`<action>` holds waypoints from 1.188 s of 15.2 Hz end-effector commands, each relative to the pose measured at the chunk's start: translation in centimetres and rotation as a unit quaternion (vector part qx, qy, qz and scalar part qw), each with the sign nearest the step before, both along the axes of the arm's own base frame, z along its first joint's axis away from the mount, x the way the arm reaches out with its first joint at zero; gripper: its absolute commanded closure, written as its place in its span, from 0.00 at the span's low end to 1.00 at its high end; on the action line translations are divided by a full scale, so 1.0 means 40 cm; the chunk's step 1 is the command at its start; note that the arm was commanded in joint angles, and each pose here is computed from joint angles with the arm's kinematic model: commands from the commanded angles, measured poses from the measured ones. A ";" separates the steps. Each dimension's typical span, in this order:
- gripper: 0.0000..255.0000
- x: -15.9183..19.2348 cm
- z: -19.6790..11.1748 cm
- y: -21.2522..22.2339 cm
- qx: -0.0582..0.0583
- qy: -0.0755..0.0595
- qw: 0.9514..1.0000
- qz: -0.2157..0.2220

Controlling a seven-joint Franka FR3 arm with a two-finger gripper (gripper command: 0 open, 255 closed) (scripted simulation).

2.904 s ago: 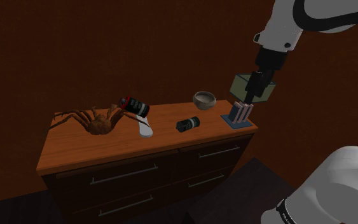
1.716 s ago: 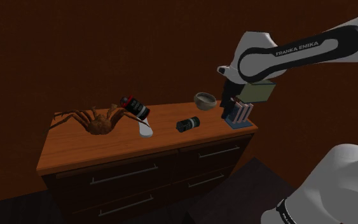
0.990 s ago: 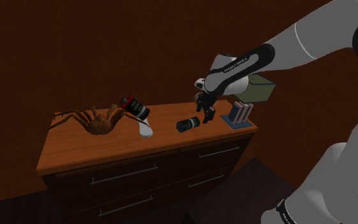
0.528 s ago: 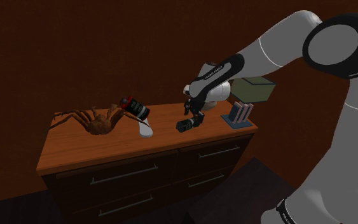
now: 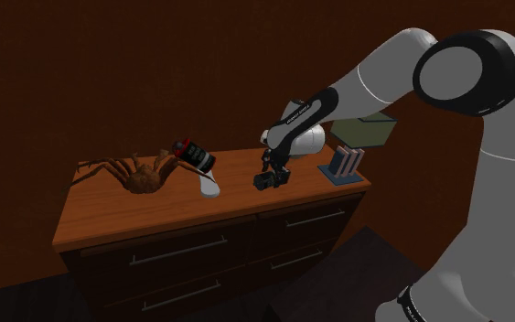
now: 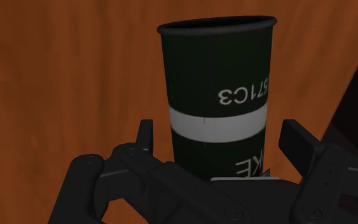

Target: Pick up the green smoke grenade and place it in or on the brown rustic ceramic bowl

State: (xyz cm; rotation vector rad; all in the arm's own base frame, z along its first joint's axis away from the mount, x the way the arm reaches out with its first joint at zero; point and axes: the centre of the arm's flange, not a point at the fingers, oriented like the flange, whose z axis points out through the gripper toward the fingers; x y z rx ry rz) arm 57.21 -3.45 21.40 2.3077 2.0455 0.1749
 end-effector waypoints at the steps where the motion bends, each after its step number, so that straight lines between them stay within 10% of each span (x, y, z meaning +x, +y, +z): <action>1: 0.00 0.001 -0.003 0.000 0.000 0.000 1.000 0.000; 5: 0.00 0.001 -0.003 0.000 0.000 0.000 1.000 0.000; 6: 1.00 0.001 -0.003 0.000 0.000 0.000 1.000 0.000; 18: 1.00 0.001 0.037 0.000 0.000 0.000 1.000 0.000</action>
